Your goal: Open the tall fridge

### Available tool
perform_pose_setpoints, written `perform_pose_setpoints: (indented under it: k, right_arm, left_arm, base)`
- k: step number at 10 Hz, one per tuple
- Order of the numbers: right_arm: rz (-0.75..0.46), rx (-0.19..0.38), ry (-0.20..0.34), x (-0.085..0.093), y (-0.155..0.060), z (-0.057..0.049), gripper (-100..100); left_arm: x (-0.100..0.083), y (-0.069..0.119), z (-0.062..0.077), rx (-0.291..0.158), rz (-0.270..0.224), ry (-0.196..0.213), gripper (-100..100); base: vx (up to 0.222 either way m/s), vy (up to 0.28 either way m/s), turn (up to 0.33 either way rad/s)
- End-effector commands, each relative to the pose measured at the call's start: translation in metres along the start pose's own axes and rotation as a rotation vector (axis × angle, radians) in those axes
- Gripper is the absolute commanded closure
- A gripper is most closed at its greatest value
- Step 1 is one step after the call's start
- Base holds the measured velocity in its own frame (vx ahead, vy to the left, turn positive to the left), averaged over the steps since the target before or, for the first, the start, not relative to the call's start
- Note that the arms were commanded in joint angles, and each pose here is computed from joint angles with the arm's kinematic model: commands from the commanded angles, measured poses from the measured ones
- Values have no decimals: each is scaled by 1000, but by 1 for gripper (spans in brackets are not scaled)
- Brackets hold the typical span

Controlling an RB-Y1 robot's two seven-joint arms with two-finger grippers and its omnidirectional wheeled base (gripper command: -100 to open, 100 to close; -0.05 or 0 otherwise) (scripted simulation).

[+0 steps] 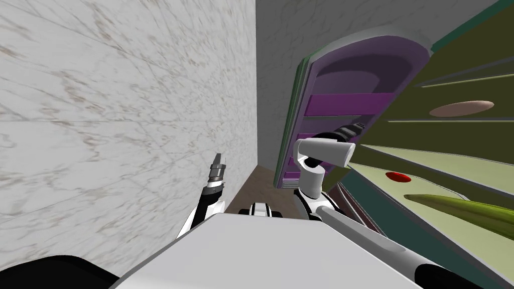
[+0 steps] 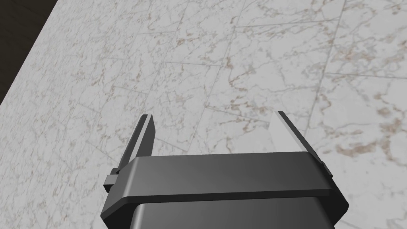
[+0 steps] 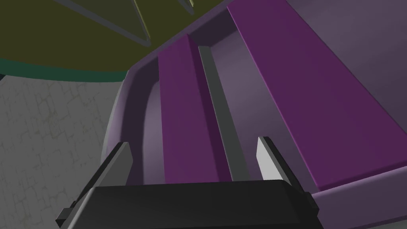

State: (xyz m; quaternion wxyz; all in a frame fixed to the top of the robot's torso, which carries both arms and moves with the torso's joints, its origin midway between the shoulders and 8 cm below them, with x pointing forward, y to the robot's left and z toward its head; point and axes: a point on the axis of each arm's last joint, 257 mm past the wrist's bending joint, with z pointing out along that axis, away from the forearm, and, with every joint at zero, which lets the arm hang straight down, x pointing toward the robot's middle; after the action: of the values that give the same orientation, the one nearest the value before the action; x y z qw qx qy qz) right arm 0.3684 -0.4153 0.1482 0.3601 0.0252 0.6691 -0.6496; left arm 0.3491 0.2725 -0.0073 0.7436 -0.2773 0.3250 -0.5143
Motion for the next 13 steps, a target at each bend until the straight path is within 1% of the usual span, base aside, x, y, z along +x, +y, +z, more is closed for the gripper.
perform_pose_setpoints:
  k: [1, 2, 4, 8, 9, 10, 11, 12, 13]
  right_arm:
    - [8, 55, 53, 12, -17, 8, -100]
    - [26, 43, 70, 15, -15, 8, -100]
    - [52, -1, 86, 18, -4, 4, -100]
    - [86, -108, 105, 19, 25, -7, -100]
    - [90, -124, 107, 19, 30, -9, -100]
    - [87, -111, 105, 20, 26, -9, -100]
    - [88, -114, 105, 20, 26, -9, -100]
    - [87, -115, 102, 12, 18, -10, -100]
    - [87, -116, 101, 8, 14, -10, -100]
  left_arm:
    - [0, 0, 0, 0, 0, 0, 0]
    - [0, 0, 0, 0, 0, 0, 0]
    - [0, 0, 0, 0, 0, 0, 0]
    - [0, 0, 0, 0, 0, 0, 0]
    - [0, 0, 0, 0, 0, 0, 0]
    - [0, 0, 0, 0, 0, 0, 0]
    - [0, 0, 0, 0, 0, 0, 0]
    - [0, 0, 0, 0, 0, 0, 0]
    - [0, 0, 0, 0, 0, 0, 0]
  base:
    - [199, 140, -40]
    - [232, 157, -45]
    - [149, 95, -21]
    - [44, 31, -9]
    - [27, 13, -3]
    - [10, 7, -1]
    - [0, 0, 0]
    - [4, -3, -25]
    - [6, -7, -34]
